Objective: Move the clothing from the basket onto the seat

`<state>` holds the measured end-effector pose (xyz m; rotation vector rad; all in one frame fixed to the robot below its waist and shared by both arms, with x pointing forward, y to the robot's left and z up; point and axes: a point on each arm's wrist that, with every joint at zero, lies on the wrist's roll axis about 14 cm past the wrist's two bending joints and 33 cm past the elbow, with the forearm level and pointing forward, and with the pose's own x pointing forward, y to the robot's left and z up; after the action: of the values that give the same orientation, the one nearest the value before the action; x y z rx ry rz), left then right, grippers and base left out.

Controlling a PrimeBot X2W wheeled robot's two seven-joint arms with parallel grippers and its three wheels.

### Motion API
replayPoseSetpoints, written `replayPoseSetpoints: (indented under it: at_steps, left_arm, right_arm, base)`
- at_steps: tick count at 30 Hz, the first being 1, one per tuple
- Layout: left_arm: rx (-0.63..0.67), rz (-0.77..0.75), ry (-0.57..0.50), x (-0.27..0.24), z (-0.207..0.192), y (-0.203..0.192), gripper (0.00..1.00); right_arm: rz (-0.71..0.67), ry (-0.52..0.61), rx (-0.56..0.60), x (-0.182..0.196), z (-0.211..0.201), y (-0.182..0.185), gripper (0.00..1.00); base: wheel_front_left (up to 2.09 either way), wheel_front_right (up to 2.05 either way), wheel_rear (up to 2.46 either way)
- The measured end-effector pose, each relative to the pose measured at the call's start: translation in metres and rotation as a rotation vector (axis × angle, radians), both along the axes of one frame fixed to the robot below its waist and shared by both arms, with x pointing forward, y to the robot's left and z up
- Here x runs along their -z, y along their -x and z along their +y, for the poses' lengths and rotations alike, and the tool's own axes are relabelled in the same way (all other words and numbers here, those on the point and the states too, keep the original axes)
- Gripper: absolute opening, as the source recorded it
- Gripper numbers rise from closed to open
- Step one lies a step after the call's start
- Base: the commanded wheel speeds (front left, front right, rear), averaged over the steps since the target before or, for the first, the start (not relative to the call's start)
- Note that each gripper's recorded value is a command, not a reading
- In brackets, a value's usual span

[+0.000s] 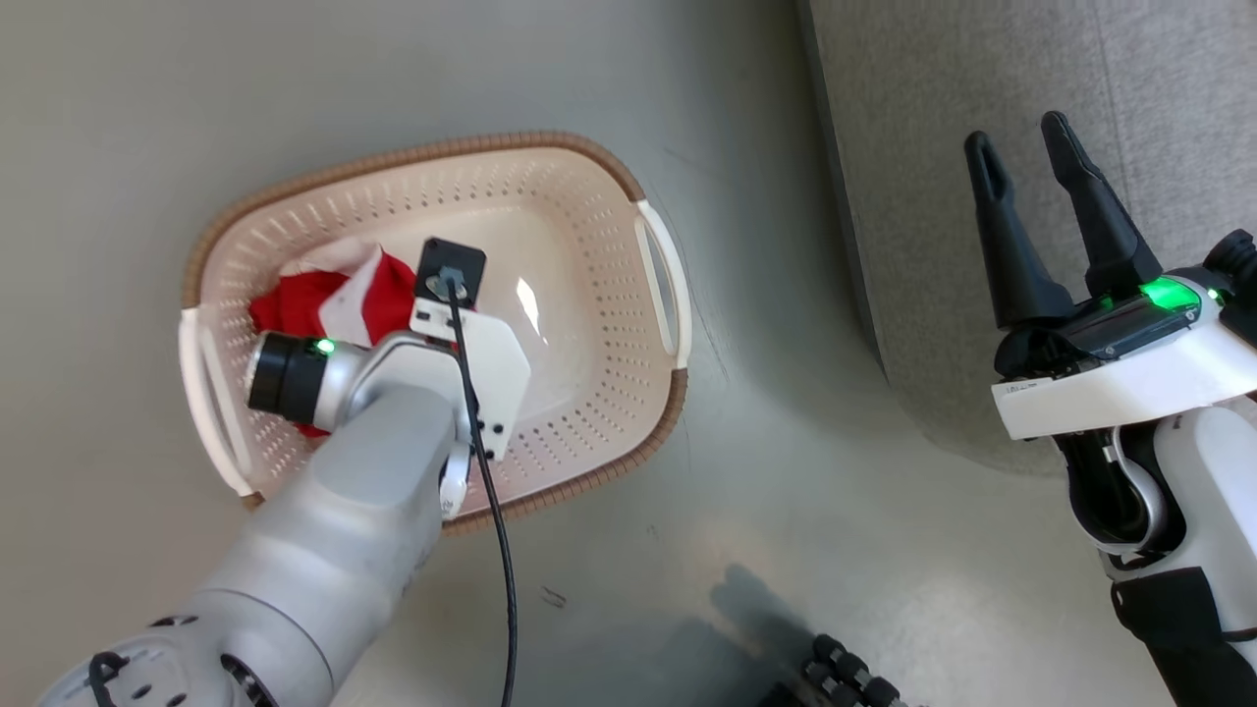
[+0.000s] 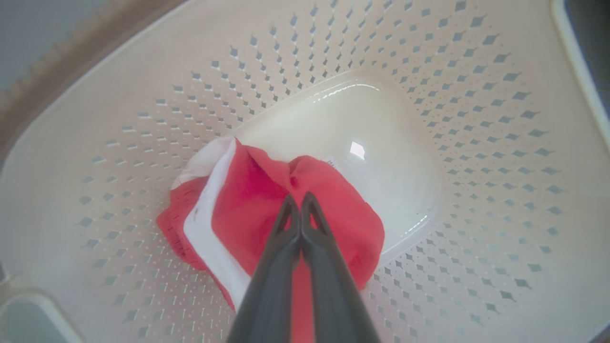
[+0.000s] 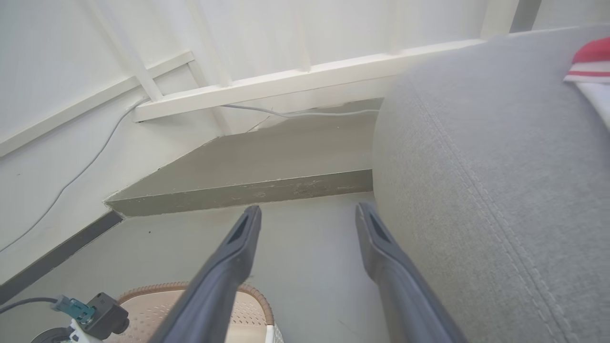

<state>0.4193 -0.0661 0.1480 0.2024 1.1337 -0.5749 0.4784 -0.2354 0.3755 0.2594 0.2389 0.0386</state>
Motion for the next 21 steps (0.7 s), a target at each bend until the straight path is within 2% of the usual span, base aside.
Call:
replayPoseSetpoints:
  at_steps: [8,21]
  left_arm:
    - [0.018,-0.100,0.067,-0.044,-0.002,-0.002,0.00]
    - [-0.023,-0.323,0.212,-0.135,0.005,0.004,0.00]
  right_arm:
    - [-0.052,0.029,-0.018,-0.029,0.000,0.008,1.00]
    - [-0.113,0.043,-0.064,-0.068,0.014,0.041,1.00]
  base:
    - [0.00,0.00,0.00]
    - [0.00,0.00,0.00]
